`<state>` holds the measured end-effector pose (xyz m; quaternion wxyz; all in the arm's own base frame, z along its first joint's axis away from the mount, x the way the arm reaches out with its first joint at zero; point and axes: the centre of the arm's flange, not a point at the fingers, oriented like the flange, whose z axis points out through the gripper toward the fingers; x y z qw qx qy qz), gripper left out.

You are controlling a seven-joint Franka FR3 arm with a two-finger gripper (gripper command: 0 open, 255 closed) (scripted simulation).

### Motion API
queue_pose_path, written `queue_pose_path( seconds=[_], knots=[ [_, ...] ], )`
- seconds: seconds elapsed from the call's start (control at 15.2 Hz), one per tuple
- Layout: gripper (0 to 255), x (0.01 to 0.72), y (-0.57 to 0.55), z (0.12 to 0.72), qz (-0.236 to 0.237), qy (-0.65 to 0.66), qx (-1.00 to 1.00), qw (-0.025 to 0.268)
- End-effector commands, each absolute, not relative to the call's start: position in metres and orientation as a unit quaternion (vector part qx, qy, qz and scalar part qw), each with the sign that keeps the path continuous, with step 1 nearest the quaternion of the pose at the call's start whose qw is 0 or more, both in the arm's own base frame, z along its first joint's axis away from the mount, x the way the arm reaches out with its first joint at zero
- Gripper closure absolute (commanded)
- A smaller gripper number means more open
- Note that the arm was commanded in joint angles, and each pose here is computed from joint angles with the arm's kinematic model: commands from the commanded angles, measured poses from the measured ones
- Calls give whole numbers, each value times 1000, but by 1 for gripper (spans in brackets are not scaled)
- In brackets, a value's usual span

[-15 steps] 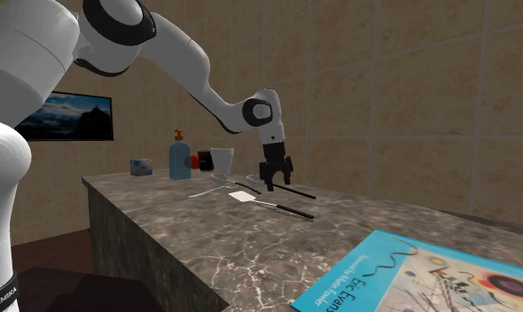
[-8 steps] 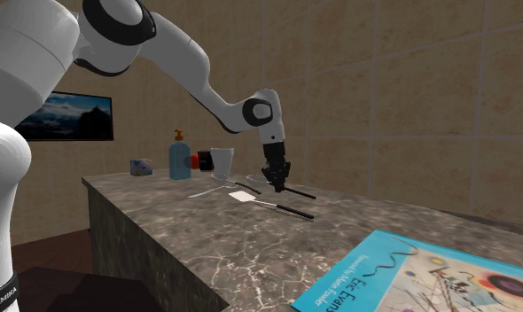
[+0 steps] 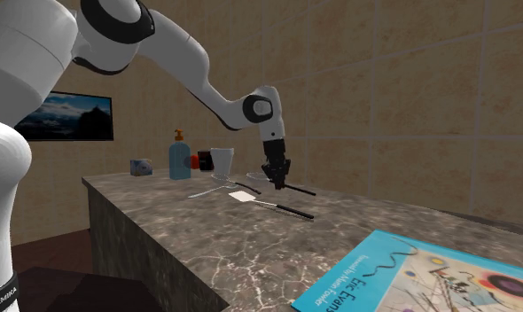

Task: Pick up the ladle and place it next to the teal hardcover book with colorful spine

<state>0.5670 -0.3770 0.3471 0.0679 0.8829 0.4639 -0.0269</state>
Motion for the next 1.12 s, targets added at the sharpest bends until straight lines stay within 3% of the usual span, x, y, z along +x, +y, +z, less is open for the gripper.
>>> queue_pose_path(
  seconds=[0.0, 1.06],
  knots=[
    [255, 567, -377, 357, -27, 464, 883, 68],
    [255, 567, -377, 441, -27, 464, 883, 68]
  ],
)
